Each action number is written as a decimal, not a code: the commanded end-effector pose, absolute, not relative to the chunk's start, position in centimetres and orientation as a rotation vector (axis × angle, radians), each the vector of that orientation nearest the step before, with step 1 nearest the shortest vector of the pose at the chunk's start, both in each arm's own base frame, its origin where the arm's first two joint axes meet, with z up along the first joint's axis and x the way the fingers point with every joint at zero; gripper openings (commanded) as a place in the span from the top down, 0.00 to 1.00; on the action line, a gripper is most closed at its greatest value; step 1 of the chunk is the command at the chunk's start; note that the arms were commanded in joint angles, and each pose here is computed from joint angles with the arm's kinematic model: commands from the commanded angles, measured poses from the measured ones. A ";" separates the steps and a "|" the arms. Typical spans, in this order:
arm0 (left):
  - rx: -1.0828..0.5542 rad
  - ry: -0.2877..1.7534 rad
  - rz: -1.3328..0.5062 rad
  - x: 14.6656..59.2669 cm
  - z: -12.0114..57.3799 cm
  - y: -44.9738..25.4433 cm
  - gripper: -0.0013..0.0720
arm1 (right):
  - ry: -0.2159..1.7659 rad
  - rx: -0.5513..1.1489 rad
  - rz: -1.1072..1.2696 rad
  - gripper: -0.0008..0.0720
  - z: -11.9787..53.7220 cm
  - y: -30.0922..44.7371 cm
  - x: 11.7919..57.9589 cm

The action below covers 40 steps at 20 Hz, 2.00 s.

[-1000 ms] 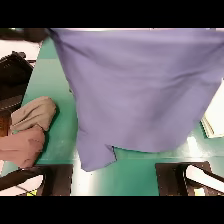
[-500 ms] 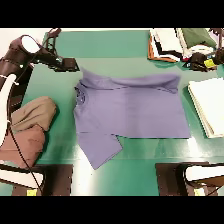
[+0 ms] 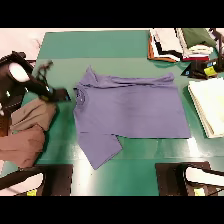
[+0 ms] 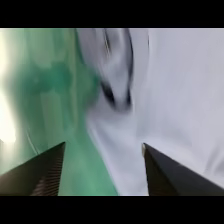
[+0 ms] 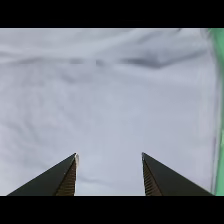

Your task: Fold the shirts.

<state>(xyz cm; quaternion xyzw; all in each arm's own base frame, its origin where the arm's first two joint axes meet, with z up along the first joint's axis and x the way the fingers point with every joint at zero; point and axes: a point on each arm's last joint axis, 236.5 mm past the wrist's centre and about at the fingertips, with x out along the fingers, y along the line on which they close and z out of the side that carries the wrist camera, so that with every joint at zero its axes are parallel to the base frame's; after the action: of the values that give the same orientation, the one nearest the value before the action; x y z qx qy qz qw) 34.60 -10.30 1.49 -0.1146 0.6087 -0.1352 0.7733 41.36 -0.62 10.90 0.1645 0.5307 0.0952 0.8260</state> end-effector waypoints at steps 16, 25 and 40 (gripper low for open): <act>-0.282 1.435 -0.435 22.2 -5.1 -18.8 0.95 | 1.231 0.399 0.098 0.37 7.6 -4.0 32.6; -0.274 1.310 -0.446 25.7 -2.1 -19.2 0.95 | 1.612 0.807 -0.213 0.23 -6.9 -7.6 16.2; -0.180 1.068 -0.464 29.2 7.4 -18.4 0.95 | 1.175 0.510 0.017 0.96 -0.3 -2.2 28.4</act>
<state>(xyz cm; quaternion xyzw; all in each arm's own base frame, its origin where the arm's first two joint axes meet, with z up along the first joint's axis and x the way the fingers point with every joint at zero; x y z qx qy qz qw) 27.80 -19.27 2.76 -0.1058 0.5510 -0.2217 0.7975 25.48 -2.74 -5.20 0.2809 0.6073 -0.0148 0.7430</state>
